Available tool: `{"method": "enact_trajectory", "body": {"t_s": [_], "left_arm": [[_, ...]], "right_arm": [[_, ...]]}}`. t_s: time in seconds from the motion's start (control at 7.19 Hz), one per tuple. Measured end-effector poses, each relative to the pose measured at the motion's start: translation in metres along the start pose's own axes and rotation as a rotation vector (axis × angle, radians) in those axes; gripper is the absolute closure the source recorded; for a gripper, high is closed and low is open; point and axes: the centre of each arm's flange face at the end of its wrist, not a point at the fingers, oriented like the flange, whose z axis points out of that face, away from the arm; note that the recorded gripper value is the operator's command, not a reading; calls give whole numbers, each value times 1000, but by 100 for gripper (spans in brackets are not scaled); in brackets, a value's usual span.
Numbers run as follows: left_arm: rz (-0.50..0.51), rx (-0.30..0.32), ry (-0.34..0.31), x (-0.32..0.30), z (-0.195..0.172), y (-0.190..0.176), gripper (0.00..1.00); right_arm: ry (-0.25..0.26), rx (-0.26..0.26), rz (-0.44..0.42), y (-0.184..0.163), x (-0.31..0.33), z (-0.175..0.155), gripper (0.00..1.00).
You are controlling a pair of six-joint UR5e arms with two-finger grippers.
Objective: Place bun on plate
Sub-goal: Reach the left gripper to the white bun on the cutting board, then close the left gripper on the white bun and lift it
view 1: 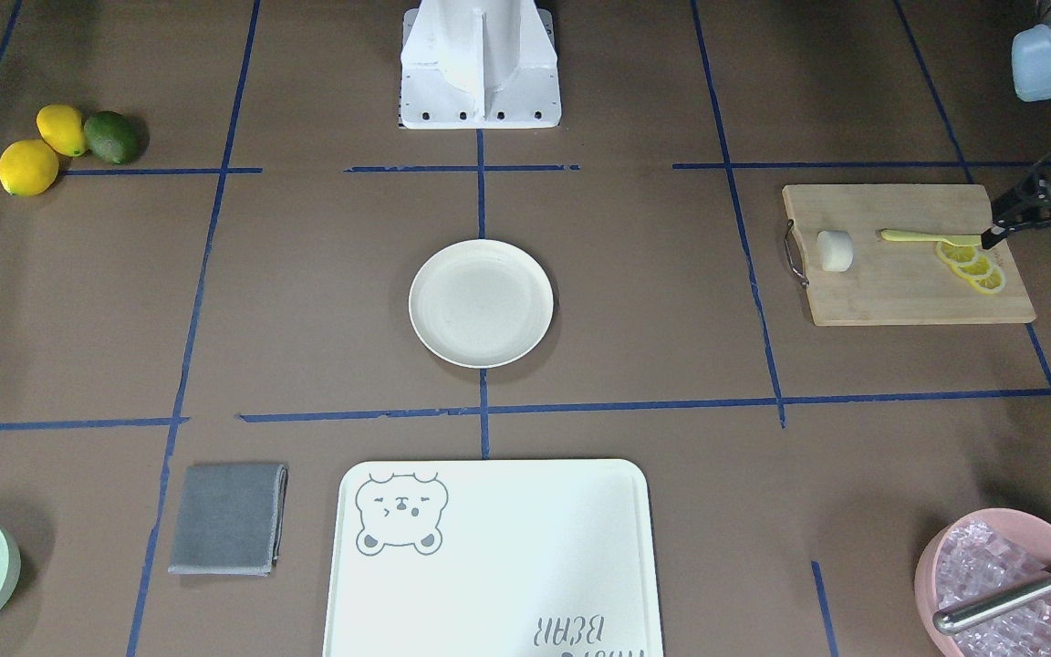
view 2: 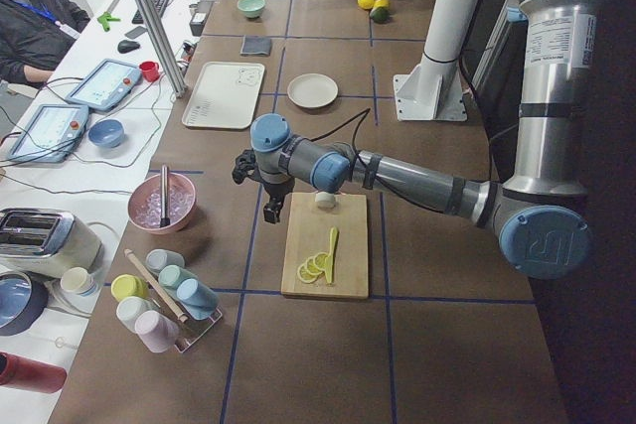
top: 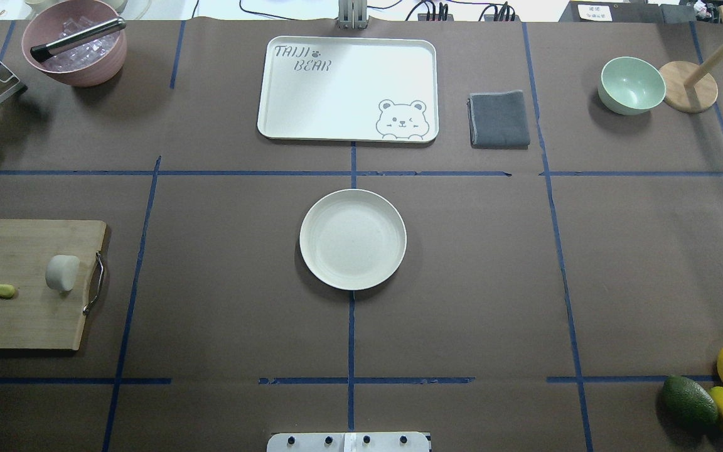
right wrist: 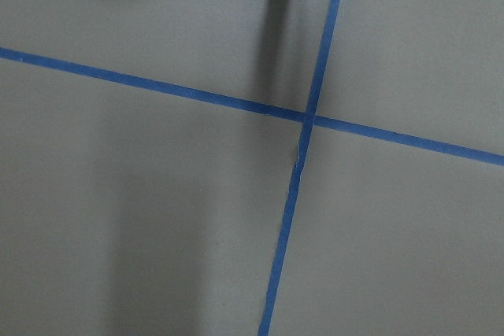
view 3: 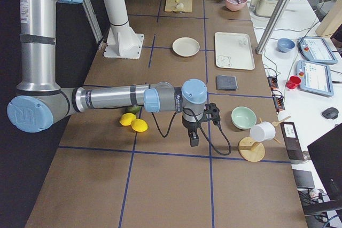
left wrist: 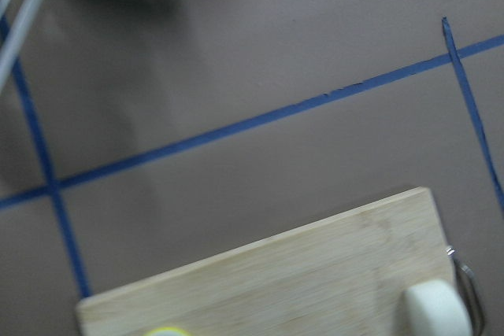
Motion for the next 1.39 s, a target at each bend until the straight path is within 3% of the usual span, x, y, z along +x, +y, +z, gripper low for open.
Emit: {"method": "enact_trajectory", "body": {"t_s": [0.42, 0.83, 1.11, 1.39], "left_arm": [[-127, 29, -21, 66, 76, 35, 0], [-143, 18, -54, 115, 125, 60, 0], [-126, -4, -69, 128, 142, 72, 75], [-117, -11, -84, 132, 150, 77, 76]], "right_arm": [[-1, -1, 1, 0, 1, 1, 0], [-4, -4, 4, 3, 2, 3, 0], [-5, -5, 3, 5, 2, 3, 0], [-5, -4, 3, 5, 2, 3, 0]]}}
